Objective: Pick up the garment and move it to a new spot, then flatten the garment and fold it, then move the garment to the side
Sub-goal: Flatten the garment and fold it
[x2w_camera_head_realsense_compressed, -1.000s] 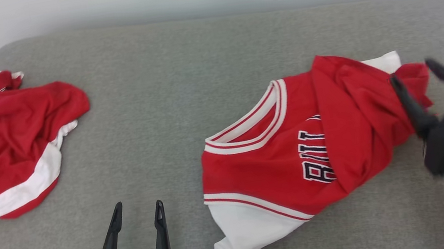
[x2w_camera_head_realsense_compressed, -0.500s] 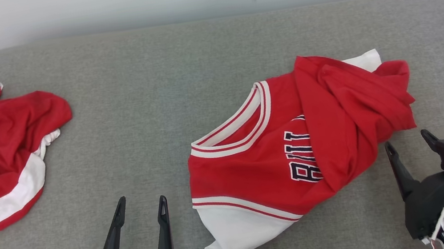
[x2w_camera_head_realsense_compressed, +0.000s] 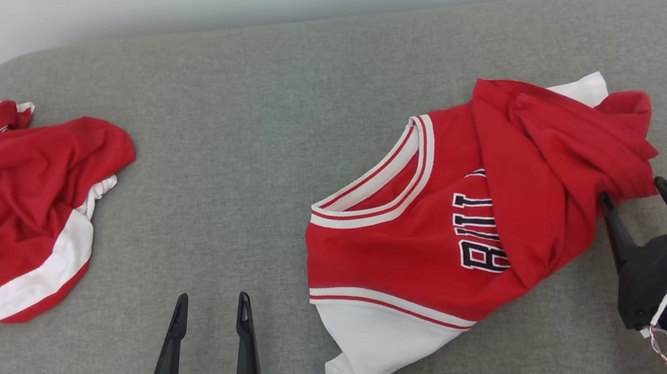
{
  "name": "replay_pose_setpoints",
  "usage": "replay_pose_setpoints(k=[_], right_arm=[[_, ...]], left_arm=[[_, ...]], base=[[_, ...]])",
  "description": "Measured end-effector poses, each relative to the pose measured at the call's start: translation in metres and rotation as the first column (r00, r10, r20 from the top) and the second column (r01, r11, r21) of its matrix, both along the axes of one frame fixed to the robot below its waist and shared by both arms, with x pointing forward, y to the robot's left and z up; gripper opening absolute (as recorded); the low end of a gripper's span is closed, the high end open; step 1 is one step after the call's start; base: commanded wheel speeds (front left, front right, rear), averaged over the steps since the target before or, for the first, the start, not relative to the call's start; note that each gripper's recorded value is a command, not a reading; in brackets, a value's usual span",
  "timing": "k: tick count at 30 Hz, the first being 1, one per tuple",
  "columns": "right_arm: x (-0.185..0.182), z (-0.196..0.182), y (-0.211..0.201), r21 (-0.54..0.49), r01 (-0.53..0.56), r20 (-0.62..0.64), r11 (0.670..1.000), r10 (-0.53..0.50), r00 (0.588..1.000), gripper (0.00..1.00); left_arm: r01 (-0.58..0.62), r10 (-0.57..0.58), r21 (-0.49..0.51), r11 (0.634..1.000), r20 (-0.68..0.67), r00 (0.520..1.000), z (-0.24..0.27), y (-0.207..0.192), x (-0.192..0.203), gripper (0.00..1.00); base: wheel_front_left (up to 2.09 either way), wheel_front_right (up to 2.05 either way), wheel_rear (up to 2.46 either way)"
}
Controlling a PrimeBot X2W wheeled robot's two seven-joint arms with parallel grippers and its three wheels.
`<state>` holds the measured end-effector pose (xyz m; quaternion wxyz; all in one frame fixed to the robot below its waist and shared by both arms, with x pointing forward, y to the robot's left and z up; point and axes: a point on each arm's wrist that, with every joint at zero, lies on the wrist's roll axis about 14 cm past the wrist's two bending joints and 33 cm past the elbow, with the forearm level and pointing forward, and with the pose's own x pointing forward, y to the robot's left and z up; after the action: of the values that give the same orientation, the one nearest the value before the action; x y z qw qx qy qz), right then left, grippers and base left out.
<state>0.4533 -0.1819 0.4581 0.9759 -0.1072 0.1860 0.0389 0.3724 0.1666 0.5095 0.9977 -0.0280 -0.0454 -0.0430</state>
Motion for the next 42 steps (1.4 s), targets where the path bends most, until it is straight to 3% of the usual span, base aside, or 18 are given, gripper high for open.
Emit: replay_pose_setpoints(k=[14,16,18,19,20,21,22,23,35,39,42], right_arm=[[0.002,0.012,-0.001,0.034,-0.02,0.016,0.999,0.019,1.0,1.0],[0.004,0.011,0.002,0.032,-0.033,0.009,0.999,0.032,0.999,0.95],[0.007,0.011,0.005,0.034,-0.045,0.006,0.998,0.045,0.999,0.76],[0.008,0.01,0.006,0.027,-0.053,0.0,0.998,0.053,0.999,0.74],[0.009,0.01,0.008,0.025,-0.059,-0.001,0.998,0.059,0.998,0.47],[0.011,0.01,0.009,0.025,-0.064,-0.001,0.998,0.064,0.998,0.29],[0.012,0.01,0.011,0.02,-0.075,-0.001,0.997,0.075,0.997,0.03],[0.013,0.011,0.013,0.021,-0.083,0.004,0.996,0.083,0.997,0.0],[0.011,0.069,-0.007,0.052,-0.017,0.209,0.999,0.005,0.978,0.0],[-0.004,0.093,-0.034,0.054,0.064,0.264,0.996,-0.076,0.961,0.0],[-0.022,0.094,-0.059,0.044,0.148,0.237,0.988,-0.154,0.959,0.0]], left_arm=[[0.001,-0.001,-0.001,1.0,-0.002,1.0,-0.001,-0.001,0.002,1.0],[0.001,-0.001,0.0,1.0,-0.003,1.0,-0.001,0.0,0.002,1.0],[0.0,0.0,0.001,1.0,-0.004,1.0,-0.002,0.0,0.002,1.0],[-0.001,0.001,0.001,1.0,-0.005,1.0,-0.002,0.0,0.002,1.0],[-0.002,0.002,0.002,1.0,-0.006,1.0,-0.002,0.001,0.002,1.0],[-0.003,0.003,0.002,1.0,-0.007,1.0,-0.003,0.001,0.002,1.0],[-0.004,0.004,0.002,1.0,-0.007,1.0,-0.003,0.001,0.003,1.0],[-0.005,0.005,0.003,1.0,-0.007,1.0,-0.003,0.002,0.003,1.0],[0.006,-0.006,0.001,1.0,0.001,1.0,-0.001,-0.002,0.007,1.0],[0.023,-0.023,-0.002,1.0,0.003,1.0,-0.001,-0.007,0.008,1.0],[0.034,-0.034,-0.004,0.999,0.009,0.999,0.001,-0.011,0.007,1.0]], base=[[0.0,0.0,0.0],[0.0,0.0,0.0],[0.0,0.0,0.0],[0.0,0.0,0.0],[0.0,0.0,0.0],[0.0,0.0,0.0],[0.0,0.0,0.0],[0.0,0.0,0.0],[0.0,0.0,0.0],[0.0,0.0,0.0],[0.0,0.0,0.0]])
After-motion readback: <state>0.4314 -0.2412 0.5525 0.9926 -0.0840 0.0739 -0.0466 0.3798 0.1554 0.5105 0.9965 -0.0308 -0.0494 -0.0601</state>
